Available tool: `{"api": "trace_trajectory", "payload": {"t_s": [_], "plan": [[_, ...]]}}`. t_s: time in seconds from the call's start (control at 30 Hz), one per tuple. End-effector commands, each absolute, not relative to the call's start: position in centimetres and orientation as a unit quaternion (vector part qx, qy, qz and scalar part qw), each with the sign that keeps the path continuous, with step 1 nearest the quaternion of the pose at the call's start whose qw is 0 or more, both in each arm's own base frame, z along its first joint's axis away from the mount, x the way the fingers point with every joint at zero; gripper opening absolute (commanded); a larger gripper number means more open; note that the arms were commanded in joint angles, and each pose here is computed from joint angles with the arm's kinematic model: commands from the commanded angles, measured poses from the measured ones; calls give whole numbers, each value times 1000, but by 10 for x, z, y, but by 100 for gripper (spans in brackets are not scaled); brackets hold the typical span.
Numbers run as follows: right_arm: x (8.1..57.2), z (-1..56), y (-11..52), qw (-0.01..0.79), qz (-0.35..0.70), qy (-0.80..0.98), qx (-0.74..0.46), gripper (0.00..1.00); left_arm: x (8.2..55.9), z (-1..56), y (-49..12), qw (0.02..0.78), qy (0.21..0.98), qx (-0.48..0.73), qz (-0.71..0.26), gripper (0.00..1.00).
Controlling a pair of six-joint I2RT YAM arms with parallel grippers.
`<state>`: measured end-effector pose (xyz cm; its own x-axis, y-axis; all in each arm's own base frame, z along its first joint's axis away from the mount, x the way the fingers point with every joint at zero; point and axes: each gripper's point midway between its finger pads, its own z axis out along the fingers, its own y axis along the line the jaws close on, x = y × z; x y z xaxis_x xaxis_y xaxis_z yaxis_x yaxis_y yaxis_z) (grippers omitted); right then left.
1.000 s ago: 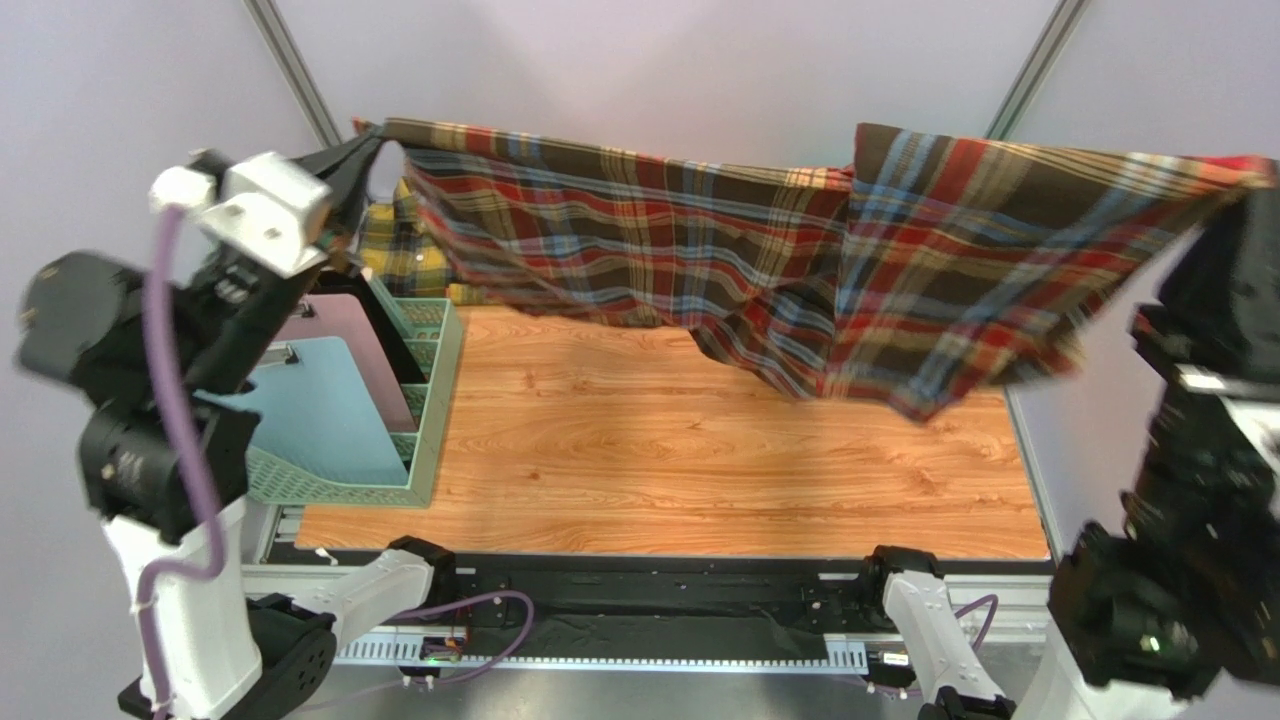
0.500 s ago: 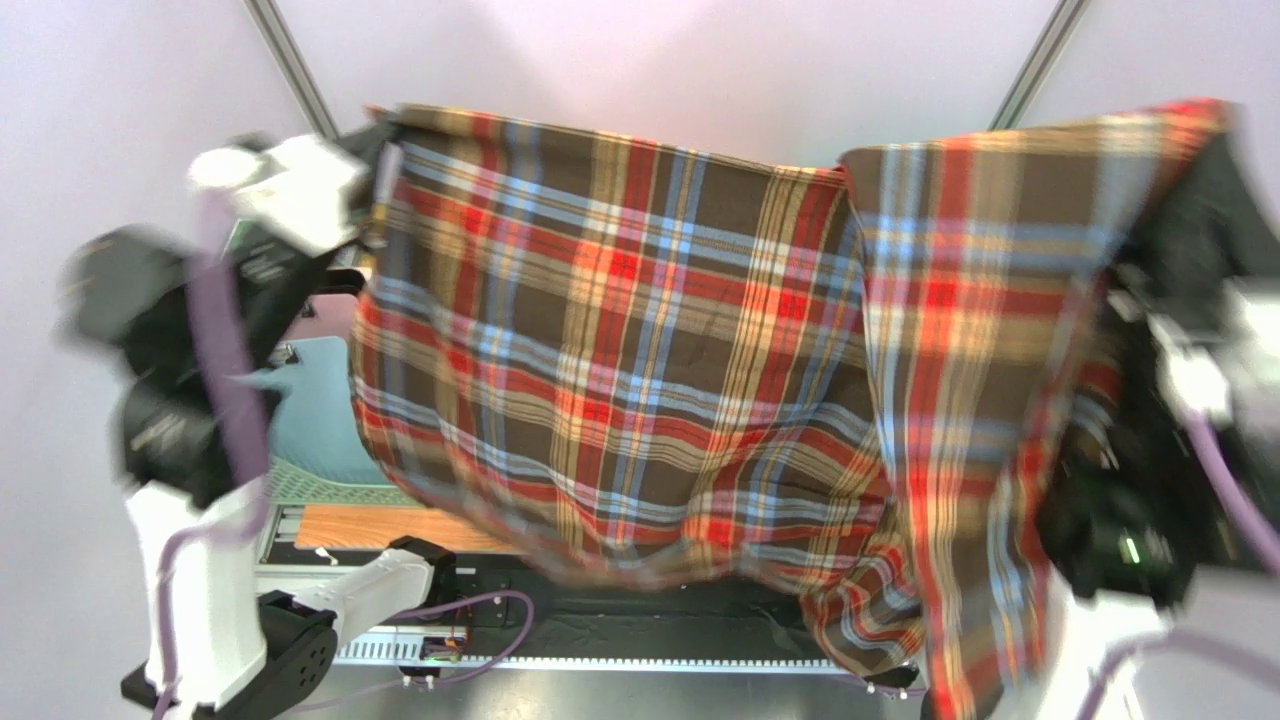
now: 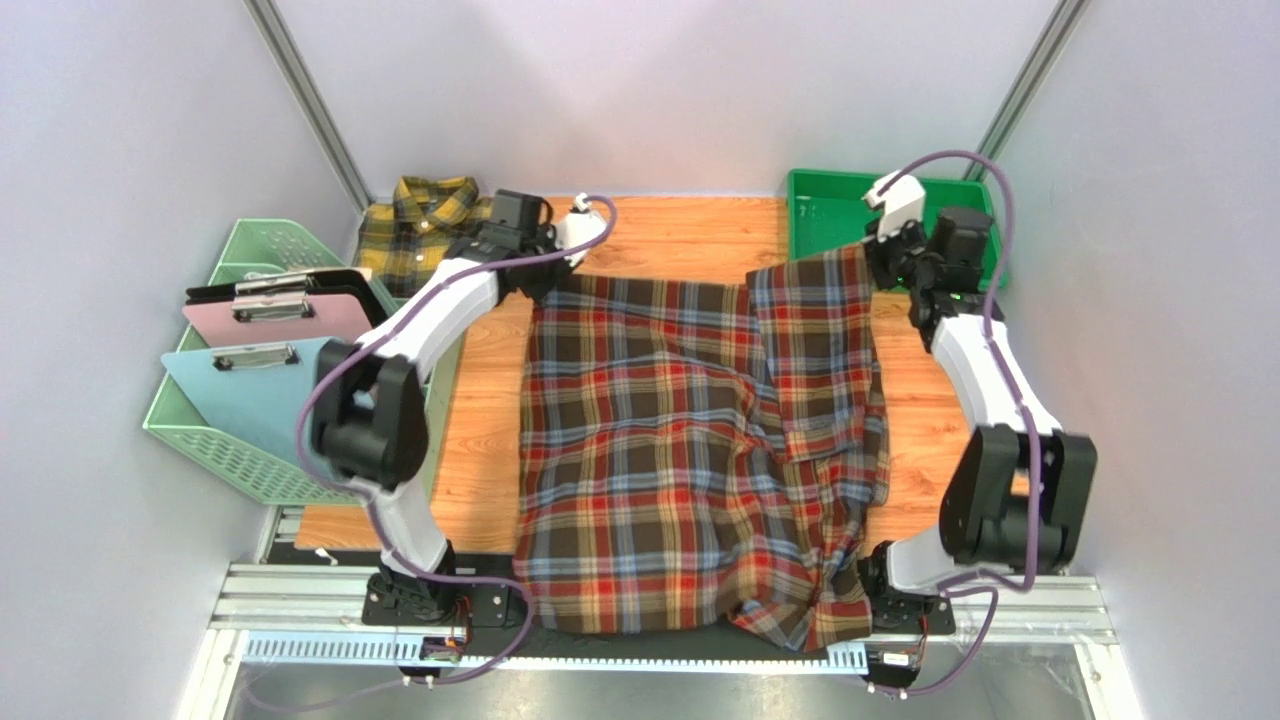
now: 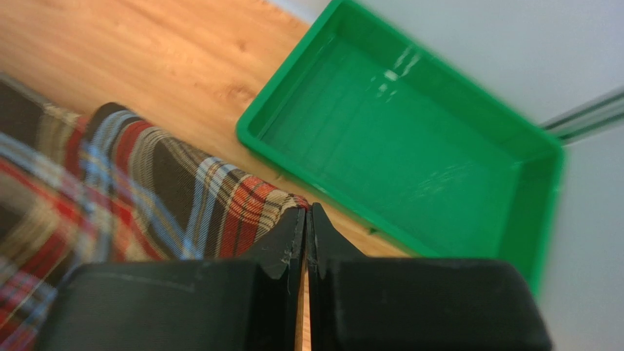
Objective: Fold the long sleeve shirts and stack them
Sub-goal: Flatten the shirt out
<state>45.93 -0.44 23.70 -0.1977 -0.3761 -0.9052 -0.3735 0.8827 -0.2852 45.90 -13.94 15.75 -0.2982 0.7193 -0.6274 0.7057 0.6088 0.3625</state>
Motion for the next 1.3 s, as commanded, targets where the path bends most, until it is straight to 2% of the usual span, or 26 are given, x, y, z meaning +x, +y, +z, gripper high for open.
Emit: {"api": "trace_trajectory", "payload": {"t_s": [0.0,0.23,0.33,0.37,0.4,0.47,0.5,0.57,0.6,0.67,0.7,0.73,0.87,1.0,1.2,1.27], "plan": [[507,231,1,593,-15,764,-254,2,508,137,-129,372,813,444,59,0],[558,222,-14,566,-23,796,-212,1,559,129,-109,357,832,416,80,0],[560,211,-8,527,-2,818,-232,36,561,127,-103,346,831,427,86,0],[558,206,-11,512,-2,828,-229,57,562,126,-94,340,836,419,100,0],[556,206,-13,501,-2,834,-229,66,563,125,-90,337,839,415,102,1],[538,212,-20,469,8,852,-232,70,561,124,-81,327,852,397,101,10],[518,204,-23,429,19,872,-235,72,557,129,-77,325,856,391,99,18],[492,217,-36,405,28,885,-228,72,550,138,-74,330,864,372,80,32],[460,207,-36,354,54,905,-229,70,539,149,-76,337,864,369,63,37],[417,200,-40,307,101,922,-214,64,521,157,-89,338,862,377,17,48],[383,186,-36,252,131,935,-211,62,505,164,-91,330,865,379,2,50],[355,163,-36,201,151,948,-194,54,494,165,-102,325,863,385,-34,50],[287,116,-24,105,195,963,-155,43,452,172,-117,299,864,393,-97,52],[273,81,-19,57,229,965,-112,41,424,166,-119,275,866,399,-121,52],[278,57,-44,72,309,948,-24,41,402,160,-122,256,870,397,-144,52],[280,54,-38,76,369,926,-9,41,397,158,-120,252,870,398,-144,52]]}}
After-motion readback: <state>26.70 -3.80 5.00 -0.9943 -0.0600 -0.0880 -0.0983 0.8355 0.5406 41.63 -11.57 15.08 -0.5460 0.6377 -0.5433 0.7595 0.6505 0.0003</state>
